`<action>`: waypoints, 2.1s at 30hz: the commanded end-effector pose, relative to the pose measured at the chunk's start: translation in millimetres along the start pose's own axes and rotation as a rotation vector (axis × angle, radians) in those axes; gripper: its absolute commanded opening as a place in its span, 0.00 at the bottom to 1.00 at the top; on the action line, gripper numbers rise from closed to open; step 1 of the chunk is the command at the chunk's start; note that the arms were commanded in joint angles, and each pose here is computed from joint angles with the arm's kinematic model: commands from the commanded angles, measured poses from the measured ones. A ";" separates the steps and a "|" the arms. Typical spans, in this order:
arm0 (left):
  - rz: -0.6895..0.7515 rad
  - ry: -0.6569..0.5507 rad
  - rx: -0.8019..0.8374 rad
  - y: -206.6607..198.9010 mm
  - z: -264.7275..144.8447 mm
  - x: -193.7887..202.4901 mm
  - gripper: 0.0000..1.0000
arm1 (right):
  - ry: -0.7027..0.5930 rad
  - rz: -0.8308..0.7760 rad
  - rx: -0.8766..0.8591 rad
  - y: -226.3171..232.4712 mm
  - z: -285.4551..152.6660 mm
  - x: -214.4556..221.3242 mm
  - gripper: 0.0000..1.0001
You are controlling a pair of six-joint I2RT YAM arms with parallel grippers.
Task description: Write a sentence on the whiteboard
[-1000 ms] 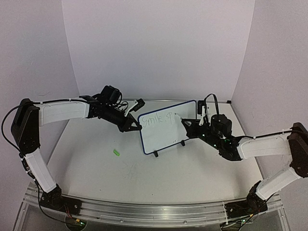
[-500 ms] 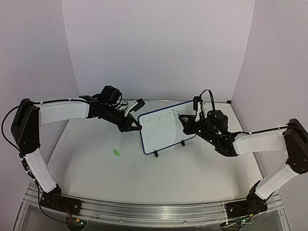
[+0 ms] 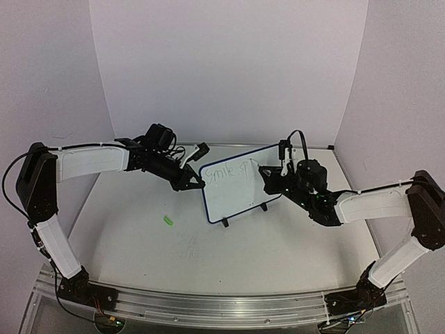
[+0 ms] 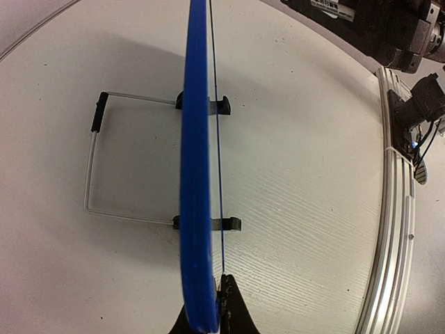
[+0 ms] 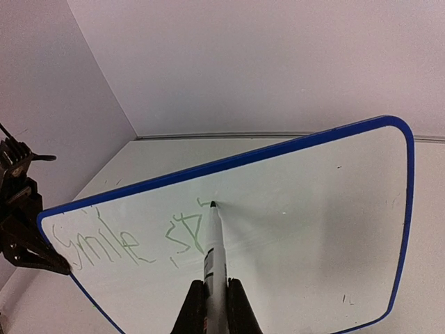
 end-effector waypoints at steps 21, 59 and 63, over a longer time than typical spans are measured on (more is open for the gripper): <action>0.000 0.081 -0.032 3.5 5.4 14.2 0.00 | 0.045 0.027 0.014 -6.9 -5.2 16.4 0.00; -0.002 0.083 -0.031 3.9 6.0 14.9 0.00 | -0.057 0.010 0.013 0.5 -0.2 -12.5 0.00; 0.000 0.081 -0.030 3.5 5.7 14.4 0.00 | -0.062 0.014 0.031 -2.4 -1.1 -12.2 0.00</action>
Point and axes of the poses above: each gripper's point midway between its finger pads, its own z axis out along the fingers, its own y axis along the line the jaws close on, x = y × z, the point moved 4 cm from there along -z, back along the fingers, and after that the axes turned 2 degrees about z, right-handed, at the moved point
